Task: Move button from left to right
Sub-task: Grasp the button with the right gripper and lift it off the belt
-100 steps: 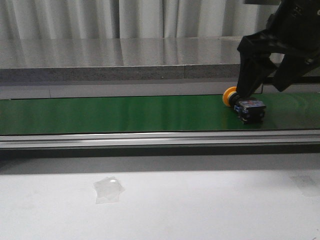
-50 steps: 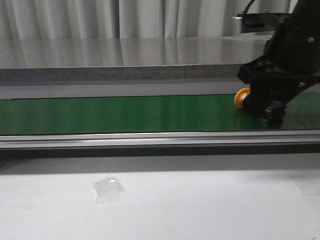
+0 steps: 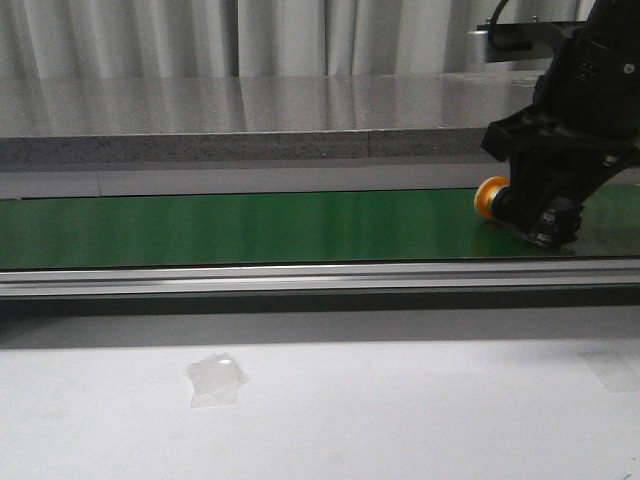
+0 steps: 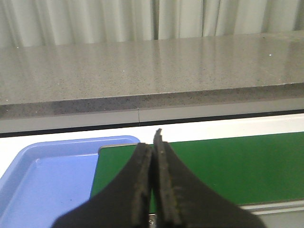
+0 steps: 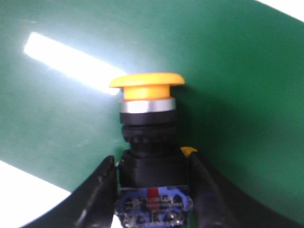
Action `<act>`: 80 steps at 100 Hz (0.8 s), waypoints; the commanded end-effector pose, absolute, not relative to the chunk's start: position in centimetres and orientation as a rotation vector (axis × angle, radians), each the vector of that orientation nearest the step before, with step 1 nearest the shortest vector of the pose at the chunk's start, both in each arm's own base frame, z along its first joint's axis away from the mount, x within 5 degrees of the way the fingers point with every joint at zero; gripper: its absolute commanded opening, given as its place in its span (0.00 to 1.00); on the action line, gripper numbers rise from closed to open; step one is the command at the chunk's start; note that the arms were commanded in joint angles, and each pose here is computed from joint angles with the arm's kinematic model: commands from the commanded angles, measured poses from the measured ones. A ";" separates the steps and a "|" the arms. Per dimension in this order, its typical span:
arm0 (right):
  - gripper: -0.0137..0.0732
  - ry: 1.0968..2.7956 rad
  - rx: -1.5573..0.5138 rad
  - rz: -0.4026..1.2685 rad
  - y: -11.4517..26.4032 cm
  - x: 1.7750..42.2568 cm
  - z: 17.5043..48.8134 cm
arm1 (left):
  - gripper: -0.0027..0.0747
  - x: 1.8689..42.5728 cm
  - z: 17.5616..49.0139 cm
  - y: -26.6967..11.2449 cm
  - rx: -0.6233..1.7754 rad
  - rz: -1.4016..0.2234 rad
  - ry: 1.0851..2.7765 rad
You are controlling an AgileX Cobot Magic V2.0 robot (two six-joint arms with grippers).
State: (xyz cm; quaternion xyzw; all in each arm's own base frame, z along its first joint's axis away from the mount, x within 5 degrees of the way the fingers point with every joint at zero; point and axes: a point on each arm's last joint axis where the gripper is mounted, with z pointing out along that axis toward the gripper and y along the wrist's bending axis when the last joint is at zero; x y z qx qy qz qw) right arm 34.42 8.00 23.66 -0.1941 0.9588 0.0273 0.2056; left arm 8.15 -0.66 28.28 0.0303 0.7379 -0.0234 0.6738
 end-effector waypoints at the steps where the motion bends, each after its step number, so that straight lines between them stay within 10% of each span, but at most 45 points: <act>1: 0.49 2.590 -0.545 0.048 7.7 34.8 27.3 | 0.01 8.2 29.8 -0.6 0.052 -0.053 1.569; 34: 0.49 2.498 -0.376 -0.048 2.8 36.4 33.3 | 0.01 8.2 29.8 -0.6 0.052 -0.053 1.569; 80: 0.49 2.494 0.039 -0.226 -10.7 35.2 33.6 | 0.01 8.2 29.8 -0.6 0.052 -0.053 1.569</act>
